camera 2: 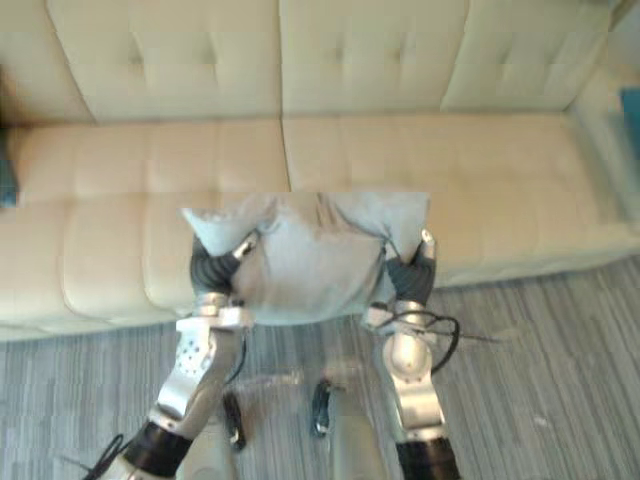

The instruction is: Pick up cushions and gather them together orderly.

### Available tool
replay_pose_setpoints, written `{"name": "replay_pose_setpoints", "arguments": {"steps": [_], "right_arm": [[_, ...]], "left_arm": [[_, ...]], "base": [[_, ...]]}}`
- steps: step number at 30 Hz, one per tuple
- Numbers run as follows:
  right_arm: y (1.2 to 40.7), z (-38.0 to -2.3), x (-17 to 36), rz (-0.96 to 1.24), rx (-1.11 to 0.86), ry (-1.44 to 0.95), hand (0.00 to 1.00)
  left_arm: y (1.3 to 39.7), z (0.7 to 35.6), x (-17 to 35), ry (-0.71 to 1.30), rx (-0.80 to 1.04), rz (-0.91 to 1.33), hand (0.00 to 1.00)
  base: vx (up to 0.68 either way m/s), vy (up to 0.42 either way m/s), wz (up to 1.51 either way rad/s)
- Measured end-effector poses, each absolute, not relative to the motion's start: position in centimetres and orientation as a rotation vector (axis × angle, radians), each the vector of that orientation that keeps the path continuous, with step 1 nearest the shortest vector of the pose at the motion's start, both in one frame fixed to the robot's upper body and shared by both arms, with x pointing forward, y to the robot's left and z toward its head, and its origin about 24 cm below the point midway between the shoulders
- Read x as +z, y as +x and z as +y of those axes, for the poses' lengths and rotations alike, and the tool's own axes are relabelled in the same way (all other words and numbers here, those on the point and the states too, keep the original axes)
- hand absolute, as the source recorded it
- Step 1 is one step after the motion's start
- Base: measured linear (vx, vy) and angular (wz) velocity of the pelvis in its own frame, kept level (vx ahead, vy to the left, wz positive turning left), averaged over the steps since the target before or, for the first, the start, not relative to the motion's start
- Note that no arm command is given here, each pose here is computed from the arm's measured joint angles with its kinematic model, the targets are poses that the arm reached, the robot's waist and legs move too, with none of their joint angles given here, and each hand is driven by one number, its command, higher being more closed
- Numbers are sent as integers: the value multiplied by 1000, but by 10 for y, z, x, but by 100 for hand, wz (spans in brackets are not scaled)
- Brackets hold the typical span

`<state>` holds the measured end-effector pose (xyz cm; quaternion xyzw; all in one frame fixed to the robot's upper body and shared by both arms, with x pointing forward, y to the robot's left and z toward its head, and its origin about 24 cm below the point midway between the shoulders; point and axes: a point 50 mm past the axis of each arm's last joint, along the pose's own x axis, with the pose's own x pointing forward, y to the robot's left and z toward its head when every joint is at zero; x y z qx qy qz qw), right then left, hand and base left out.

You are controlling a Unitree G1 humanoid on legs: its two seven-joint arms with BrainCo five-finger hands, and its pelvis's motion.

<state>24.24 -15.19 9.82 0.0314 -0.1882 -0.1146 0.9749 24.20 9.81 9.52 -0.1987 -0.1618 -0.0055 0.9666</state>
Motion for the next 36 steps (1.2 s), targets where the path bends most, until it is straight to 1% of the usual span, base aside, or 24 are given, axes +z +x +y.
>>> {"name": "replay_pose_setpoints", "arguments": {"steps": [6, 13, 18, 20, 23, 26, 29, 31, 36], "right_arm": [[243, -158, 77, -290, -195, -21, 100], [242, -162, 74, -278, -165, -71, 100], [239, -163, 72, -265, -144, -85, 100], [241, -164, 73, -271, -147, -85, 100], [247, -164, 75, -275, -134, -104, 100], [248, -159, 63, -217, -100, -126, 100], [250, -158, 64, -225, -97, -133, 100], [255, -157, 52, -174, -86, -160, 100], [259, -163, 58, -194, -65, -206, 100]], "left_arm": [[230, 96, 62, -373, -10, -185, 100], [221, 93, 41, -337, -47, -89, 100], [216, 94, 34, -317, -66, -64, 100], [214, 90, 31, -303, -101, -39, 100], [210, 89, 27, -303, -107, -9, 100], [203, 92, 20, -300, -93, 24, 100], [204, 93, 23, -299, -95, 10, 100], [204, 93, 20, -288, -98, 31, 100], [212, 91, 28, -277, -115, -14, 100]], "base": [[190, 30, -8], [133, 22, -13], [159, 98, -38], [169, 126, -4], [210, 188, -18], [302, 259, -48], [311, 200, -13], [450, 129, 3], [236, -88, 45]]}}
